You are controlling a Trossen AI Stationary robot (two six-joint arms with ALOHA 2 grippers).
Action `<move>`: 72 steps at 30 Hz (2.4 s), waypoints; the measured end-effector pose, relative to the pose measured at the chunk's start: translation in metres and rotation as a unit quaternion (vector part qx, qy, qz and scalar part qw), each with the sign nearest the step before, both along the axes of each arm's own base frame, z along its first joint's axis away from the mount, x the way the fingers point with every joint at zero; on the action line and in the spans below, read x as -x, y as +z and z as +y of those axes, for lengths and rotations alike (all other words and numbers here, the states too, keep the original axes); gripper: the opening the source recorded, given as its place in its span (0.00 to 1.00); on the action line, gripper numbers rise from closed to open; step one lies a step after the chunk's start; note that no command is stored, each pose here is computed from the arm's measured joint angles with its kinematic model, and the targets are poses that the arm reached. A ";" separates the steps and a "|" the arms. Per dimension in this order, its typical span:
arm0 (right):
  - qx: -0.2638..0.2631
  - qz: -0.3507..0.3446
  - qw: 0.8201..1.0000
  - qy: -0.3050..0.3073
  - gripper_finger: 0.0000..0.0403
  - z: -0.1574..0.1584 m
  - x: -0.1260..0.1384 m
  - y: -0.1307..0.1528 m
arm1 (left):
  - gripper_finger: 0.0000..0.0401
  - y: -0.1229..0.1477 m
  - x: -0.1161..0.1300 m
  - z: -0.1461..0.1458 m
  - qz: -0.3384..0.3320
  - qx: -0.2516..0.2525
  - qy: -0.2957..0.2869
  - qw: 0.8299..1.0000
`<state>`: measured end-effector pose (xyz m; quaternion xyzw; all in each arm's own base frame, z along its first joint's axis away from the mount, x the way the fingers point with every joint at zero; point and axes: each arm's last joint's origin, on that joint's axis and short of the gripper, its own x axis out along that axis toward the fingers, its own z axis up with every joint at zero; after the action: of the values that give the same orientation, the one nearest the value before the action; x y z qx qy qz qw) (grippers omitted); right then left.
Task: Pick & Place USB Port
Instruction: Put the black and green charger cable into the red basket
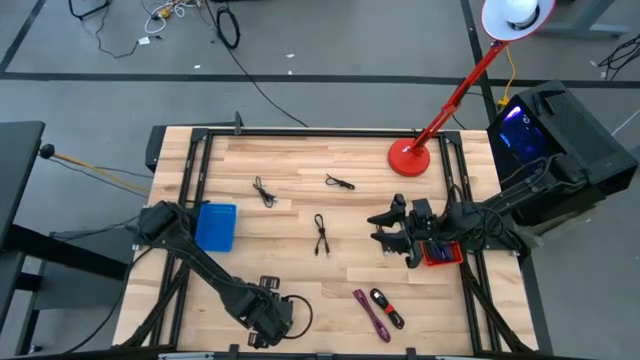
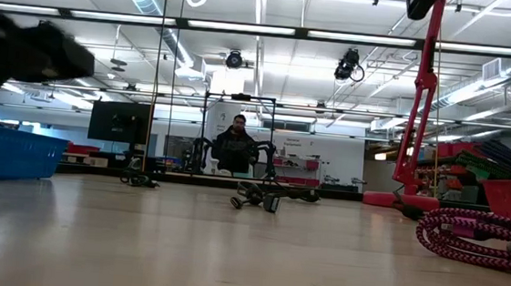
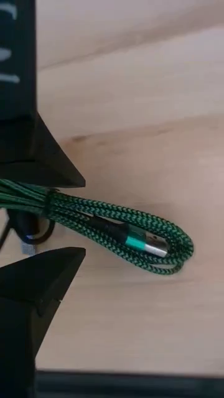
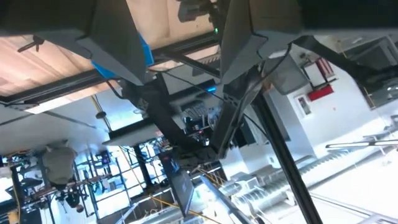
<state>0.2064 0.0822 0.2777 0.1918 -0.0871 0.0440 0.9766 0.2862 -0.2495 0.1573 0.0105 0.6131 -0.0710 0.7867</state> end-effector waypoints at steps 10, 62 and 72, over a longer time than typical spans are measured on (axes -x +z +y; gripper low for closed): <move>0.002 0.006 1.000 0.000 0.52 0.000 0.000 -0.001 | 0.19 -0.013 -0.009 0.005 0.011 -0.010 0.019 1.000; 0.042 0.043 0.998 0.031 0.52 0.016 0.006 -0.009 | 0.07 0.165 -0.025 0.118 -0.630 -0.111 0.107 0.761; 0.069 0.029 0.997 0.022 0.52 0.018 0.005 -0.008 | 0.07 0.153 -0.044 0.147 -0.729 0.031 0.030 0.683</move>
<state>0.2018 0.1002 0.2696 0.1272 -0.0515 0.0655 0.9884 0.3307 -0.1026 0.3104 0.0164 -0.1570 -0.0361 0.9868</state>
